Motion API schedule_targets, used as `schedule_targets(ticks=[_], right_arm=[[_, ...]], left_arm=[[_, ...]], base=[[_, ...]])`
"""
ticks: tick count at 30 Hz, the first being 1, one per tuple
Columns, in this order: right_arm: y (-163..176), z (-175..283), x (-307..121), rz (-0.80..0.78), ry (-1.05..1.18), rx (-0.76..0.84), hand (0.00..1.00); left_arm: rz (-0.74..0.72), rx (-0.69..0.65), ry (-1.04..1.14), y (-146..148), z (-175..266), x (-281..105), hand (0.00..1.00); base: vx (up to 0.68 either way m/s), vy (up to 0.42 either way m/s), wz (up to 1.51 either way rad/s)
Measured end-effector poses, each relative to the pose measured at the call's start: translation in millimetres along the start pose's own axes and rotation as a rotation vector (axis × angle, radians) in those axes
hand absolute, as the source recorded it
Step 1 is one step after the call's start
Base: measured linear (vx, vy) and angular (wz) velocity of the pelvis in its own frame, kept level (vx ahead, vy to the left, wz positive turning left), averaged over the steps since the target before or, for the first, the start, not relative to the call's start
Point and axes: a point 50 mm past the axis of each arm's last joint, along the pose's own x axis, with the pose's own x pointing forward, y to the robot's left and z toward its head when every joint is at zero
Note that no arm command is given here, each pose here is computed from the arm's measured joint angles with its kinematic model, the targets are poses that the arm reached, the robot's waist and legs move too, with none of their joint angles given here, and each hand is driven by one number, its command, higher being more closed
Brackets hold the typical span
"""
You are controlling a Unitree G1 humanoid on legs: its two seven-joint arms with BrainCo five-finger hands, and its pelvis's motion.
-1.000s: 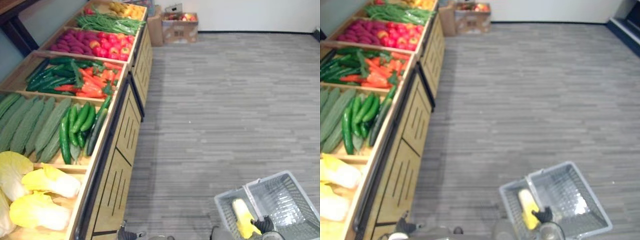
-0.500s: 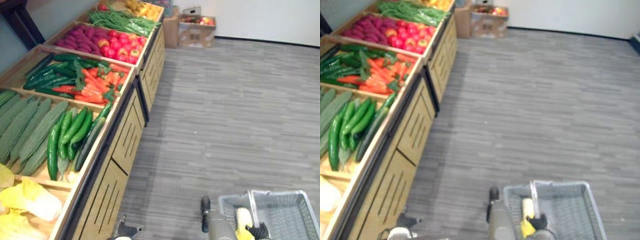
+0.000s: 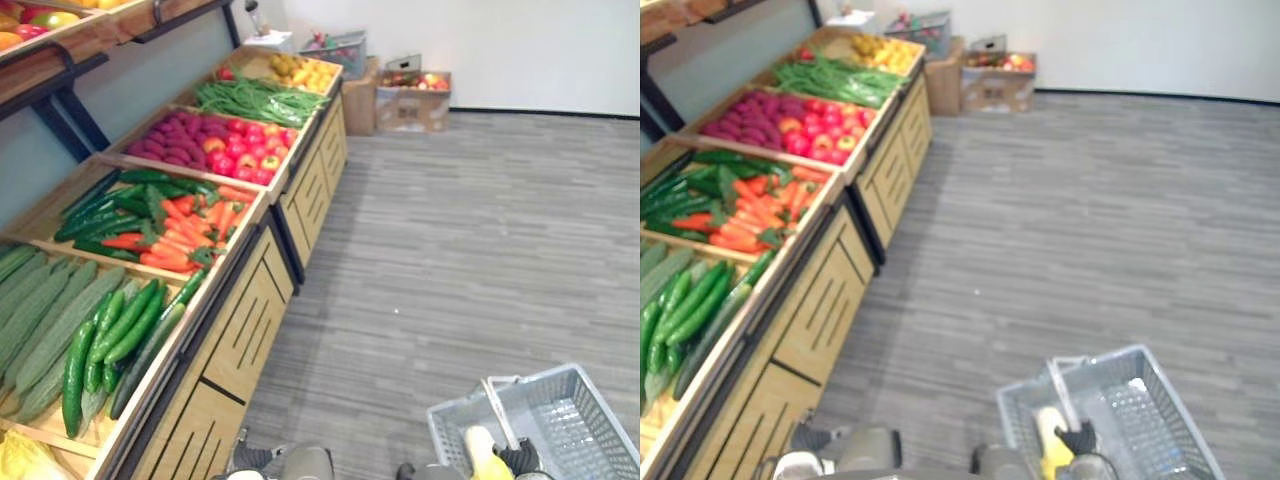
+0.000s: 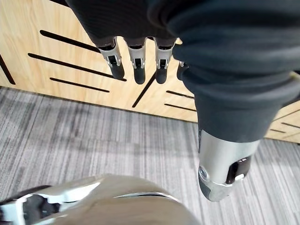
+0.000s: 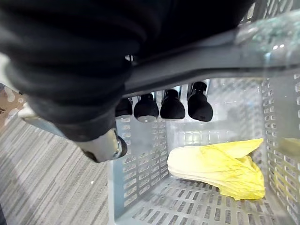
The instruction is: Pick vegetable in the basket
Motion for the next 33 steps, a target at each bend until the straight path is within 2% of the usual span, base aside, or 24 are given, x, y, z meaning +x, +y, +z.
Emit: schedule_targets(ticks=[8, 13, 15, 19, 22, 26, 30, 33], right_arm=[[0, 4, 1, -0.007, -0.019, -0.024, 1.00], [-1, 0, 3, 0.010, 0.001, -0.079, 1.00], [2, -3, 2, 0.025, 0.010, -0.090, 1.00], [-3, -21, -2, 0.003, 0.076, -0.062, 1.00], [-15, -37, -6, -0.058, 0.156, 0.012, 1.00], [-12, -51, -14, -0.096, 0.231, 0.122, 1.00], [-1, -71, -28, -0.094, 0.327, 0.221, 1.00], [-12, -92, -36, -0.170, 0.435, 0.319, 1.00]], left_arm=[[0.010, -0.025, 0.079, -1, -19, -7, 0.00], [0.015, 0.034, 0.134, 9, -36, -8, 0.00], [-0.006, 0.098, 0.130, 11, -38, -8, 0.00], [-0.022, 0.123, 0.063, 8, -20, -1, 0.00], [-0.020, 0.081, 0.029, 3, -6, 1, 0.00], [0.005, -0.013, 0.030, 2, 0, 2, 0.00], [0.041, -0.074, 0.038, 5, 3, 3, 0.00], [0.045, -0.162, 0.070, -7, 2, -2, 0.00]], base=[[0.37, 0.194, 0.11], [0.47, 0.250, 0.19], [0.53, 0.187, 0.81], [0.45, 0.008, 1.46], [0.41, -0.104, 1.71], [0.31, -0.256, 1.58], [0.27, -0.574, 1.84], [0.12, -0.560, 1.68]])
